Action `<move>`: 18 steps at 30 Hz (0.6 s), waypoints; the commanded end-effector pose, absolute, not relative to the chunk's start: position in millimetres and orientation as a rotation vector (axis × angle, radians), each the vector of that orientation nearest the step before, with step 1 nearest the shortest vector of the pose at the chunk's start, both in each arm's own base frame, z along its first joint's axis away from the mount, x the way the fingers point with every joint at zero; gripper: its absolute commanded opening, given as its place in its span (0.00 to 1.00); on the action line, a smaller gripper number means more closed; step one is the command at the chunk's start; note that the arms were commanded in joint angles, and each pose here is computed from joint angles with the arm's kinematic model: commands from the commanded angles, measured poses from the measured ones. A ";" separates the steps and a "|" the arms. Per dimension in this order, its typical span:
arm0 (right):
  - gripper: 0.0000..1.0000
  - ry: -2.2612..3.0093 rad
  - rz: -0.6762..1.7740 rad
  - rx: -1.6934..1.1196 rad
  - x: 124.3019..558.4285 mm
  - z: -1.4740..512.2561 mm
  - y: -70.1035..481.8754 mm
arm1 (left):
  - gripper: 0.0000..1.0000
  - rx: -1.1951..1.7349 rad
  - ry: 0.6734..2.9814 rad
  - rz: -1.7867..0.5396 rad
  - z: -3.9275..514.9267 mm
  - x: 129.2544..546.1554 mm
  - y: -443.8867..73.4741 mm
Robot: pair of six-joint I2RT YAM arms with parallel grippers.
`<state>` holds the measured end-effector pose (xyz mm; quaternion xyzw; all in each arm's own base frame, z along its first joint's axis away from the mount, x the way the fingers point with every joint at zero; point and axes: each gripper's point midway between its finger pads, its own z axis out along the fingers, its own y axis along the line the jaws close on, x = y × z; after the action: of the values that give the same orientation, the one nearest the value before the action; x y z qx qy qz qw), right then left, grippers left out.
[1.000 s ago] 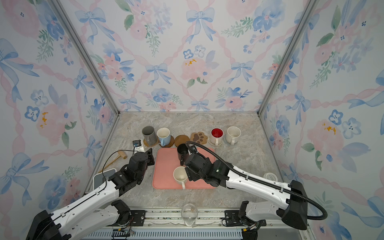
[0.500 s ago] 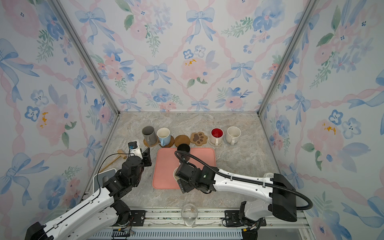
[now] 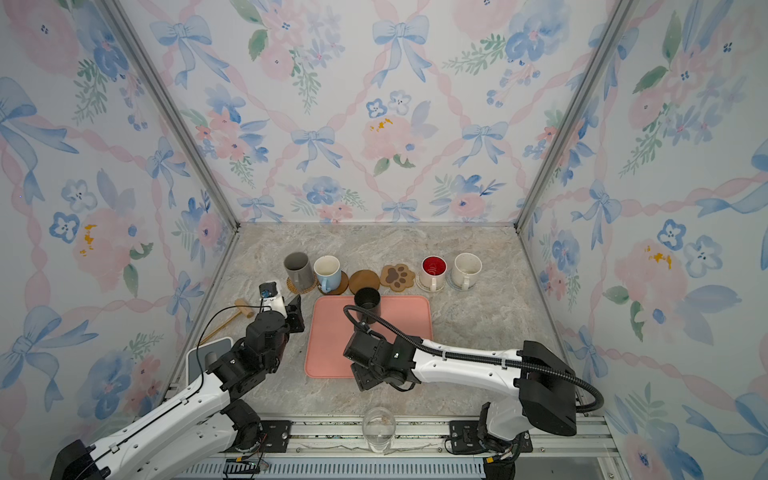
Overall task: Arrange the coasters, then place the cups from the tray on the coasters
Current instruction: 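Close right gripper around white mug on tray while left gripper draws back, then lift the white mug off the pink tray with right gripper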
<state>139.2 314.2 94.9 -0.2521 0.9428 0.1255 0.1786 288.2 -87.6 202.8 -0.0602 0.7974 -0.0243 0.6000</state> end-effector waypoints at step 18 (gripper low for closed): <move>0.42 2.683 0.334 -0.692 143.5 86.2 324.4 | 0.43 -0.142 1.832 -0.017 201.0 283.9 -79.6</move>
<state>140.2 318.2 82.9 -0.2465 0.9471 0.1171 0.1692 285.5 -81.9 202.5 -0.0660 0.7942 -0.0162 0.6038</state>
